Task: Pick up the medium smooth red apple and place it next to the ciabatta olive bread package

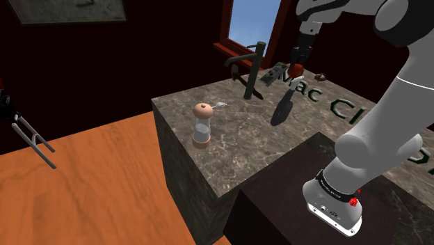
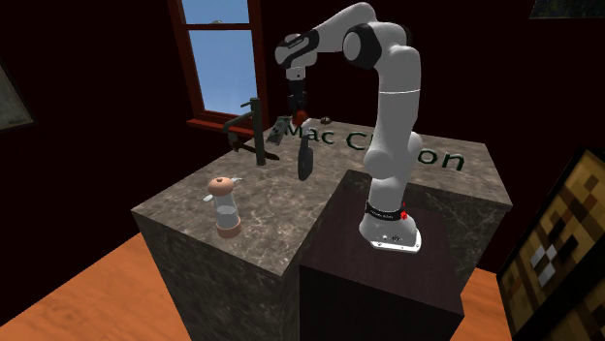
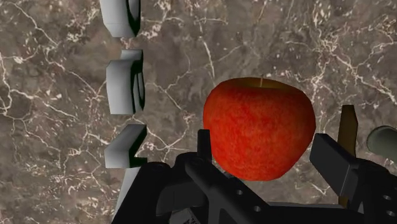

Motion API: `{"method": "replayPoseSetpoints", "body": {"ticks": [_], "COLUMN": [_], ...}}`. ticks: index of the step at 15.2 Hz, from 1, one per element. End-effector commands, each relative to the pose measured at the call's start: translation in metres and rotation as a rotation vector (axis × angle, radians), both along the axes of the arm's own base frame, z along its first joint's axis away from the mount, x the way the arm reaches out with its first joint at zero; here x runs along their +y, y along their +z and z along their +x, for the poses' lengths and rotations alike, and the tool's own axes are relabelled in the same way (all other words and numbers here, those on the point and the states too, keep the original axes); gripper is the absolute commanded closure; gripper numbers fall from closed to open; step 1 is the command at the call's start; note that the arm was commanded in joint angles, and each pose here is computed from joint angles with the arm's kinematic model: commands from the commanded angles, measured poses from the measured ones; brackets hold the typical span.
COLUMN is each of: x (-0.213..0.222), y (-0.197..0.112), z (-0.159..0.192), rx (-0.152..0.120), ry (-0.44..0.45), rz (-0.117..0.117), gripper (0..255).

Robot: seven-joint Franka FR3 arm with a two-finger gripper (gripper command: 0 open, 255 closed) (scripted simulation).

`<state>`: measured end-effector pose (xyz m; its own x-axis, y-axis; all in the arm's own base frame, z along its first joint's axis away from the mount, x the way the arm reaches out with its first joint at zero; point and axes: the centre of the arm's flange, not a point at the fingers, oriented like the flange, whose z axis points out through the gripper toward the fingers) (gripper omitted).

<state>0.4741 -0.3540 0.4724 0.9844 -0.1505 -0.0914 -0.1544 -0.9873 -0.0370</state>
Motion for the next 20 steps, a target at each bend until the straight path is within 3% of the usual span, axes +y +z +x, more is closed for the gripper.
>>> {"method": "replayPoseSetpoints", "body": {"ticks": [1,20], "x": [-0.001,-0.001], "y": [-0.012,-0.112], "z": [-0.001,-0.001], "rx": [0.0,0.0], "ry": [0.0,0.0], "rz": [0.0,0.0], "gripper": [255,255]}}
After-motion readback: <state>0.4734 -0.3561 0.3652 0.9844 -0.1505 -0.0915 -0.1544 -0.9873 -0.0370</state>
